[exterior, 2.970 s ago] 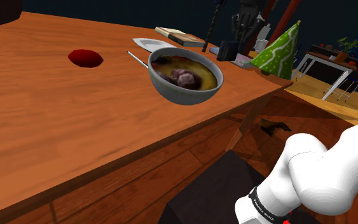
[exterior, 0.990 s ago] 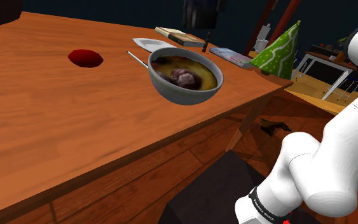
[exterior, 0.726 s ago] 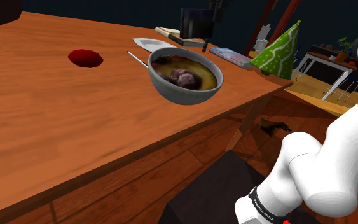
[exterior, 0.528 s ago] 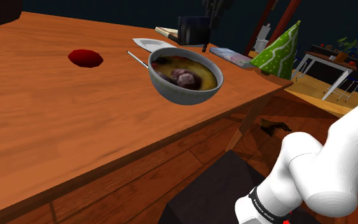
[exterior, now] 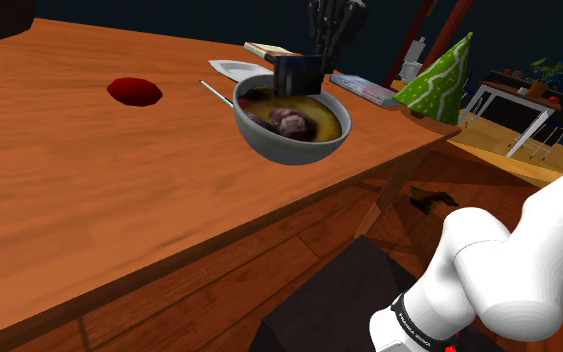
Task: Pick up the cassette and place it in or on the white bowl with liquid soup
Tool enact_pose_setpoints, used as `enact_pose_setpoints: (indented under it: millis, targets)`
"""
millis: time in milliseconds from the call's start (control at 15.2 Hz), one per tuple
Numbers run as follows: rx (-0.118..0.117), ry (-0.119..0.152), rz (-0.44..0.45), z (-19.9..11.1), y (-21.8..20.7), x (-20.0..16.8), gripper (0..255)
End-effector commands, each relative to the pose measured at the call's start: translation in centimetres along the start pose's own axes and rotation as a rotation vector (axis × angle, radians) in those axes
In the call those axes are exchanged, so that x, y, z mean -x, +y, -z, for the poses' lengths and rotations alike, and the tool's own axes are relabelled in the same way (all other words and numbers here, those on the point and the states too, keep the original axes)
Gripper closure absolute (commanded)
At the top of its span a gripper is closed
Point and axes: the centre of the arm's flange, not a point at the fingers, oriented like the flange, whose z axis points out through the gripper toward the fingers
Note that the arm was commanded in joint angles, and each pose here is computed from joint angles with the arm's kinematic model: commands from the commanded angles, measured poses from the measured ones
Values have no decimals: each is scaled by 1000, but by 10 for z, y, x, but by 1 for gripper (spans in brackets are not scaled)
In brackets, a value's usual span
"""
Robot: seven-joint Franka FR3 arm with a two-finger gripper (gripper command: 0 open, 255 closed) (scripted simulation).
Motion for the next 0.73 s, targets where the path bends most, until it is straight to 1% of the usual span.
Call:
enact_pose_setpoints:
  millis: [0, 462, 528, 660]
  targets:
    - [0, 0, 0, -7, 0, 0, 255]
    - [0, 0, 0, -7, 0, 0, 255]
    - [0, 0, 0, -7, 0, -1, 0]
    - [0, 0, 0, -7, 0, -1, 0]
